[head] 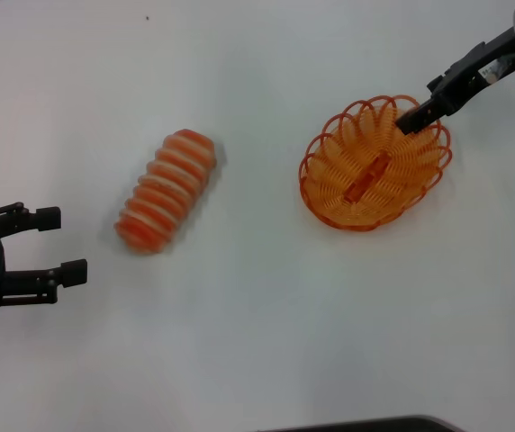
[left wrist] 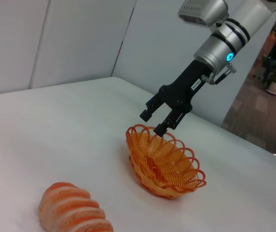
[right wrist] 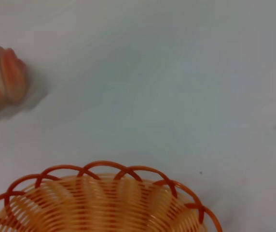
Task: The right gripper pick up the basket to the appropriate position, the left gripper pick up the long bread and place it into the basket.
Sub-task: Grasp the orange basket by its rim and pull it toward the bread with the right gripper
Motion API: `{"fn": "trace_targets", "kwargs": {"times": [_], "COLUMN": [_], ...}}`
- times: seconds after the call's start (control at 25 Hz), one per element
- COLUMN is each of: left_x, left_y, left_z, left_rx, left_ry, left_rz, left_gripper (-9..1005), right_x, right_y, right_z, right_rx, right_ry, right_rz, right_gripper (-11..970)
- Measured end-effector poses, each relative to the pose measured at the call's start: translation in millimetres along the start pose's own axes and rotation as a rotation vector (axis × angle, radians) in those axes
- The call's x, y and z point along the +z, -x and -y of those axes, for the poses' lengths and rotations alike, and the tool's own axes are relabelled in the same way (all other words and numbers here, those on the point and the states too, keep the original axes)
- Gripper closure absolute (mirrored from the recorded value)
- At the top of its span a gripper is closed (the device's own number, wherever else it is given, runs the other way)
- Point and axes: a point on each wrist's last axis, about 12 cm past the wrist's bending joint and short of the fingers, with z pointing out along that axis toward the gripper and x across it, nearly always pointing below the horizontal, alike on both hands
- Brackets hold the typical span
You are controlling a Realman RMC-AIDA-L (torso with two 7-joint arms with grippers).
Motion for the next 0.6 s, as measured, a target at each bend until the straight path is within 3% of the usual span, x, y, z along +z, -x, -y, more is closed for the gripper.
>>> {"fn": "trace_targets", "kwargs": {"times": [0.28, 0.6], "left_x": [0.8, 3.0], "left_y": [-0.2, -1.2], "left_z": [-0.1, -1.4], "left_rx": [0.000, -0.001], "left_ry": [-0.001, 0.009], "left_rz": [-0.002, -0.001], "left_gripper": [60, 60], "right_x": [16.0, 21.6], "right_y": [-4.7, -3.0], "right_z": [-4.3, -6.6], "right_rx": [-0.016, -0.027], "right_ry": [0.024, 0.017], "right_rz": [-0.032, -0.026], "right_gripper": [83, 288]}}
